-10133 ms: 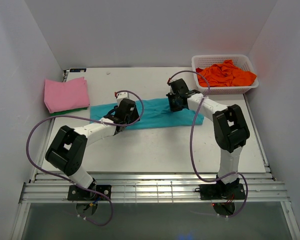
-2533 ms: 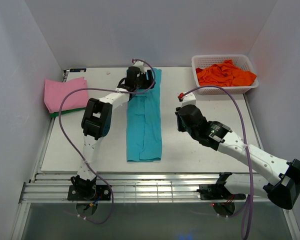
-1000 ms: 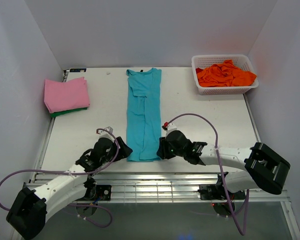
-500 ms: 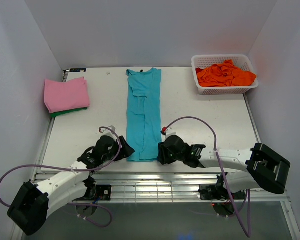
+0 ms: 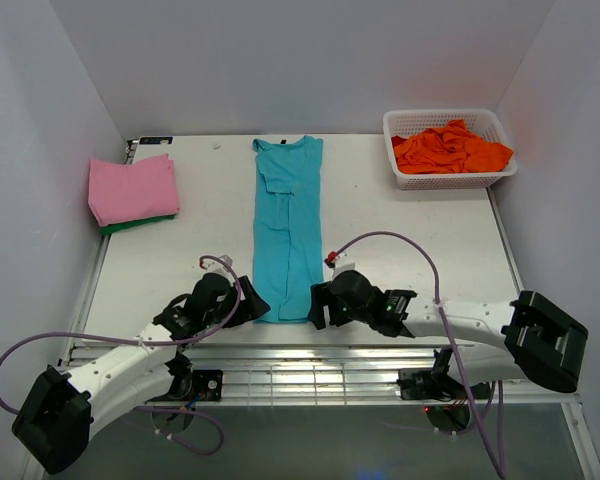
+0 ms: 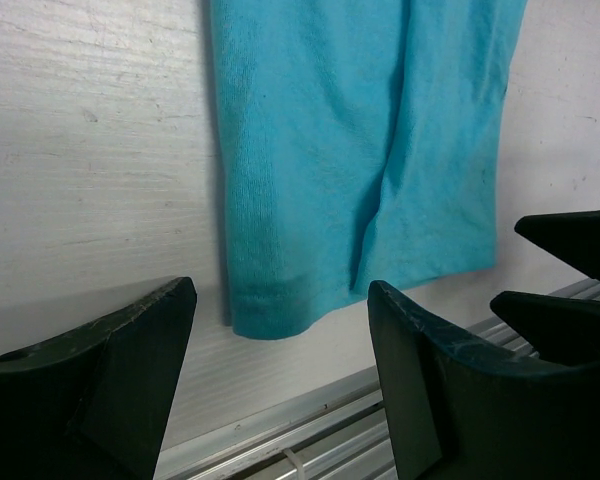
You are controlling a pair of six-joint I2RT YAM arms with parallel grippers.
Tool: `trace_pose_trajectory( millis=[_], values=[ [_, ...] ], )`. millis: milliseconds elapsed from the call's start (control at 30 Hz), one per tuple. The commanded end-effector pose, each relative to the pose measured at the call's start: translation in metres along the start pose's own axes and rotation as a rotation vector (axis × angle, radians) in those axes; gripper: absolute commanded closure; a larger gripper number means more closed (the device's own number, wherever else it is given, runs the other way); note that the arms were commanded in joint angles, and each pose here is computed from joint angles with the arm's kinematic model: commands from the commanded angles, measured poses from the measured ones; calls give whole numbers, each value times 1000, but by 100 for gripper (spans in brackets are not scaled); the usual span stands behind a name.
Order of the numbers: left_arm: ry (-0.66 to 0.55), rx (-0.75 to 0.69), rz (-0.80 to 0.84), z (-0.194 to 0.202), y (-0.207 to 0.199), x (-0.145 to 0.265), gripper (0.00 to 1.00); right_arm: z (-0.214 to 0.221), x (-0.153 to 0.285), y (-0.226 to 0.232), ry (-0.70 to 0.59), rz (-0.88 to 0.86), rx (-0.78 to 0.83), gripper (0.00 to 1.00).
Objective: Fold and stack the t-shirts
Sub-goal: Fold the tshirt
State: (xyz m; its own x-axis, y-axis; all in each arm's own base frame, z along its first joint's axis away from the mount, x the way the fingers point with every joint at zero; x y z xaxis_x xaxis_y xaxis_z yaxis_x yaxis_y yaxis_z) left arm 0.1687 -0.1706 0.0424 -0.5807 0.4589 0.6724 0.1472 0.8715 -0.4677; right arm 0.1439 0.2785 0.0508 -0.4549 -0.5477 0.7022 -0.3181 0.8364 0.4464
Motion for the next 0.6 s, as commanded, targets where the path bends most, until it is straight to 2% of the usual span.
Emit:
trace_pose_trajectory(
  millis=[0,33,67,233,567],
  values=[
    [93,7,-70,24,17,4,19,-31,18,25,-130,-96,-16,21],
    [93,7,-70,24,17,5,19,-33,20,28,-145,-117,-22,19],
    [95,6,-68,24,16,5,19,-35,23,31,-156,-139,-24,10],
    [94,2,-62,25,15,5,19,-43,31,37,-202,-183,-37,5],
    [156,1,-84,36,14,5,20,-19,4,21,-104,-91,-40,1]
  ],
)
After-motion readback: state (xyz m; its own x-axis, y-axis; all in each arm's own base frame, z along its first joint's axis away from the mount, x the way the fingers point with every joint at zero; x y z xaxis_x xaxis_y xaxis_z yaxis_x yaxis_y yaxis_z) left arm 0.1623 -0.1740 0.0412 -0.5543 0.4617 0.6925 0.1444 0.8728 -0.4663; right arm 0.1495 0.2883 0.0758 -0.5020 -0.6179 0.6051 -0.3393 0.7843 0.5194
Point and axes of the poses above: each gripper's point midway between its finger pads, its own x axis back along the fingers, its own y axis along the line the jaws close on, z = x × y, the point moved 1 cm from there along x, back along the fingers, and after that the axes turned 11 degrees about -x, right-handed, at the moved point
